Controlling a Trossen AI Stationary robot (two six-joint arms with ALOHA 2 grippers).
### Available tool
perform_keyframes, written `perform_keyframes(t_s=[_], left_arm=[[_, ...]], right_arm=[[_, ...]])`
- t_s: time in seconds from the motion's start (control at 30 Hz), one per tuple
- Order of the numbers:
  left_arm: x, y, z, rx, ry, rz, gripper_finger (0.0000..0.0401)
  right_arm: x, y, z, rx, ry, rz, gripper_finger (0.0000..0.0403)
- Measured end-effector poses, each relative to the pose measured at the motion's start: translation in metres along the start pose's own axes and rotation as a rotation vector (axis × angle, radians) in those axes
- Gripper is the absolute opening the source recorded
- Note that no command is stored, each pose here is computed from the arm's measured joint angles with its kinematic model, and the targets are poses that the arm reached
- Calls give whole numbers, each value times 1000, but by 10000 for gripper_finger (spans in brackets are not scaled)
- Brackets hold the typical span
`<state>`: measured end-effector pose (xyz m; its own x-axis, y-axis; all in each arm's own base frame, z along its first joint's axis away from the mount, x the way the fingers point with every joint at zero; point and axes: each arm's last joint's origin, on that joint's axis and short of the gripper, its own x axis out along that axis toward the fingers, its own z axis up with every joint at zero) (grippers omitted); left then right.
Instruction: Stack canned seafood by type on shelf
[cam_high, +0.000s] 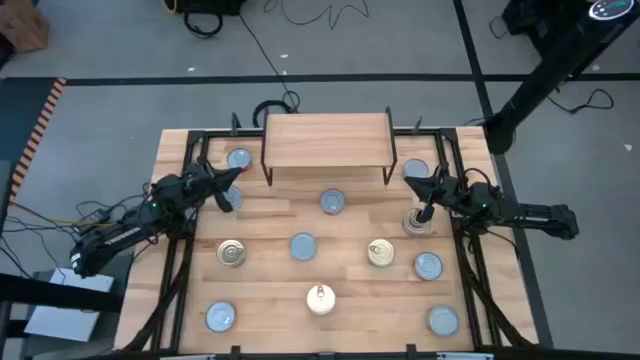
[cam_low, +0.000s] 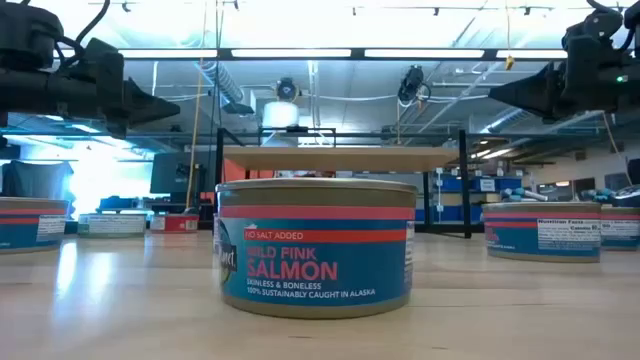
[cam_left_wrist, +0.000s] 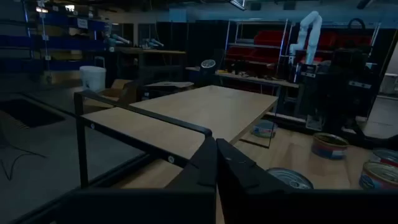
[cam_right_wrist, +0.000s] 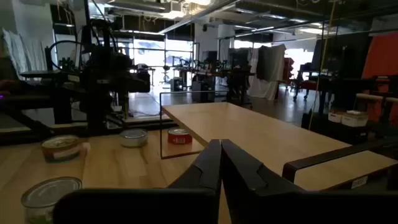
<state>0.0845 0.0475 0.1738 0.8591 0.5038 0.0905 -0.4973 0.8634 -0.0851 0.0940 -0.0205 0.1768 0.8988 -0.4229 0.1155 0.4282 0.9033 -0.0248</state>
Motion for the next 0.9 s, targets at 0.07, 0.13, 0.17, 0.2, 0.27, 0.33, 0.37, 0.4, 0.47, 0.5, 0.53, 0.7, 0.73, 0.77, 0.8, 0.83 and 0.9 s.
perform_keyframes(t_s=[0.07, 0.13, 0.17, 0.2, 0.27, 0.33, 0.37, 0.4, 0.47, 0.5, 0.53, 0.7, 0.73, 0.77, 0.8, 0.83, 0.9], left_arm=[[0, 0, 0, 0, 0, 0, 4], [0, 0, 0, 0, 0, 0, 4], [0, 0, 0, 0, 0, 0, 4], [0, 0, 0, 0, -1, 0, 4], [0, 0, 0, 0, 0, 0, 4], [0, 0, 0, 0, 0, 0, 4], [0, 0, 0, 0, 0, 0, 4], [0, 0, 0, 0, 0, 0, 4], [0, 0, 0, 0, 0, 0, 4], [0, 0, 0, 0, -1, 0, 4], [0, 0, 0, 0, 0, 0, 4], [0, 0, 0, 0, 0, 0, 4], [0, 0, 0, 0, 0, 0, 4], [0, 0, 0, 0, 0, 0, 4], [0, 0, 0, 0, 0, 0, 4], [0, 0, 0, 0, 0, 0, 4], [0, 0, 0, 0, 0, 0, 4]], right_arm=[[0, 0, 0, 0, 0, 0, 23], [0, 0, 0, 0, 0, 0, 23], [0, 0, 0, 0, 0, 0, 23], [0, 0, 0, 0, 0, 0, 23], [0, 0, 0, 0, 0, 0, 23], [0, 0, 0, 1, 0, 0, 23], [0, 0, 0, 11, 0, 0, 23], [0, 0, 0, 23, 0, 0, 23], [0, 0, 0, 48, 0, 0, 23], [0, 0, 0, 62, 0, 0, 23], [0, 0, 0, 72, 0, 0, 23], [0, 0, 0, 92, -1, 0, 23], [0, 0, 0, 90, -1, 0, 23], [0, 0, 0, 90, -1, 0, 23], [0, 0, 0, 90, -1, 0, 23], [0, 0, 0, 89, -1, 0, 23], [0, 0, 0, 89, -1, 0, 23]])
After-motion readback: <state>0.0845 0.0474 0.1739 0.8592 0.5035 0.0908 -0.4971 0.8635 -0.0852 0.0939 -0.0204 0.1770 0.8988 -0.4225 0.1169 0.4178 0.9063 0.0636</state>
